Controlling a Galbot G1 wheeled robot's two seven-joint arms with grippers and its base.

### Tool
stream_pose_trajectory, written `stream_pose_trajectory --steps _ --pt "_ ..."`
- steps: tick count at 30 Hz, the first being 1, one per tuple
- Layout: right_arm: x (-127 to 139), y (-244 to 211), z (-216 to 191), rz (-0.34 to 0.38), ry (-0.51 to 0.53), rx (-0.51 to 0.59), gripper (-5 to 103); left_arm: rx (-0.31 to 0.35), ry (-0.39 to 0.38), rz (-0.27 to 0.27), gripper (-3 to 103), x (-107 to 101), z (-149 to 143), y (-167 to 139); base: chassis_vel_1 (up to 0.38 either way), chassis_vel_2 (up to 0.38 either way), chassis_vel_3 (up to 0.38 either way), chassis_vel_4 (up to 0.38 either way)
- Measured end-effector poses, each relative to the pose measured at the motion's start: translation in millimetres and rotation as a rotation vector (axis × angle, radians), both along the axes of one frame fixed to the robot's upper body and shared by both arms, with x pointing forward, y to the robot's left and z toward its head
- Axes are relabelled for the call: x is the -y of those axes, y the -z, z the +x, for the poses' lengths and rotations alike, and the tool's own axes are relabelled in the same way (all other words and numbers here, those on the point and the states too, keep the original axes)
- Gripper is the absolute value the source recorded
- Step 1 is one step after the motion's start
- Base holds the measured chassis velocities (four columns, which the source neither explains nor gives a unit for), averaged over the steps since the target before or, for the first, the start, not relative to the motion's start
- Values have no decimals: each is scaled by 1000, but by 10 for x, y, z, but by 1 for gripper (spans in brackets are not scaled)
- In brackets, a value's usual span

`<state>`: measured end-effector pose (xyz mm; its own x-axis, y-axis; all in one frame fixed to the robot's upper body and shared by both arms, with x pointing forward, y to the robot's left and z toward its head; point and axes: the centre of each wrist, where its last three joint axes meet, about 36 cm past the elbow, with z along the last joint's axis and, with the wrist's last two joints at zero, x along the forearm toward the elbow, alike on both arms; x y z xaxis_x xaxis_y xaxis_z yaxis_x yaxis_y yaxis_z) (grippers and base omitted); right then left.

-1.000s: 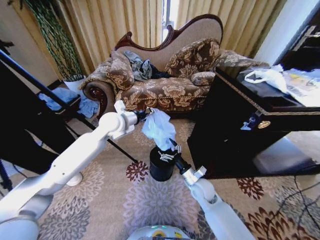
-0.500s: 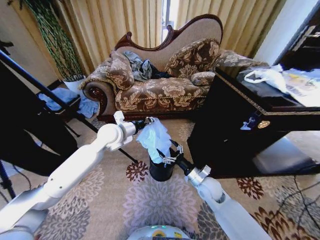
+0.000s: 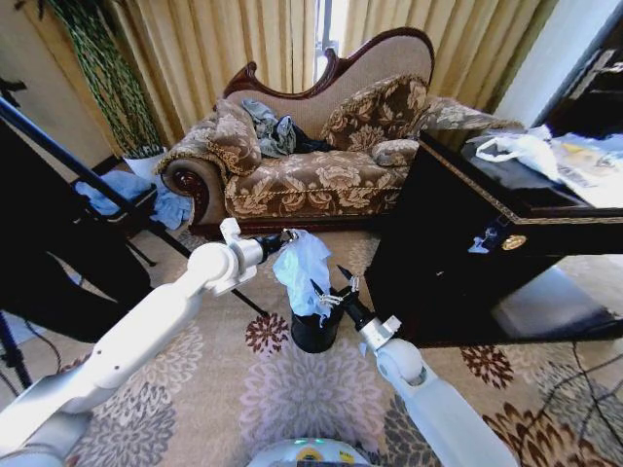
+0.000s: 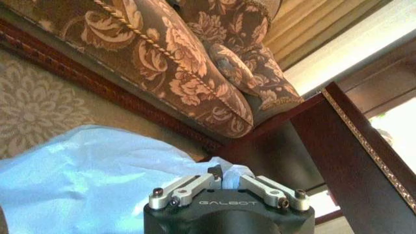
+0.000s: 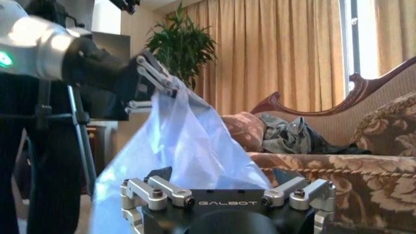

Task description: Place a garbage bag over the trash bin.

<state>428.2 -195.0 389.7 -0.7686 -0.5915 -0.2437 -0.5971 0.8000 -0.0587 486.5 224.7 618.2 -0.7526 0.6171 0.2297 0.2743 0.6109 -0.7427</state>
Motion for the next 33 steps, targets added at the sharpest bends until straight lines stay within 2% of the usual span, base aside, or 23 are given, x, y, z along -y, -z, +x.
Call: stream_pose_trajectory --steps 6,12,16,19,20,24,26,29,33 --pt "-17 58 64 -34 26 13 100 10 9 -12 0 -29 -69 3 0 0 0 0" --pt "-21 103 102 -107 47 28 100 22 18 -20 0 -54 -126 3 0 0 0 0" --pt "-48 110 99 -147 107 22 100 26 25 -25 0 -57 -166 8 0 0 0 0" --pt "-115 104 107 -175 205 -2 100 30 43 -43 0 -83 -228 53 0 0 0 0" --pt "-115 104 107 -175 205 -2 100 30 43 -43 0 -83 -228 53 0 0 0 0" --pt "-163 155 183 -194 325 -30 100 40 93 -68 0 -124 -345 164 0 0 0 0" --pt "-171 160 202 -194 346 -31 100 38 98 -69 0 -125 -359 179 0 0 0 0" --pt "-176 130 318 -168 463 -30 100 21 111 -67 0 -145 -434 262 0 0 0 0" --pt "-148 47 398 -126 536 -12 100 6 109 -64 0 -162 -482 349 0 0 0 0"
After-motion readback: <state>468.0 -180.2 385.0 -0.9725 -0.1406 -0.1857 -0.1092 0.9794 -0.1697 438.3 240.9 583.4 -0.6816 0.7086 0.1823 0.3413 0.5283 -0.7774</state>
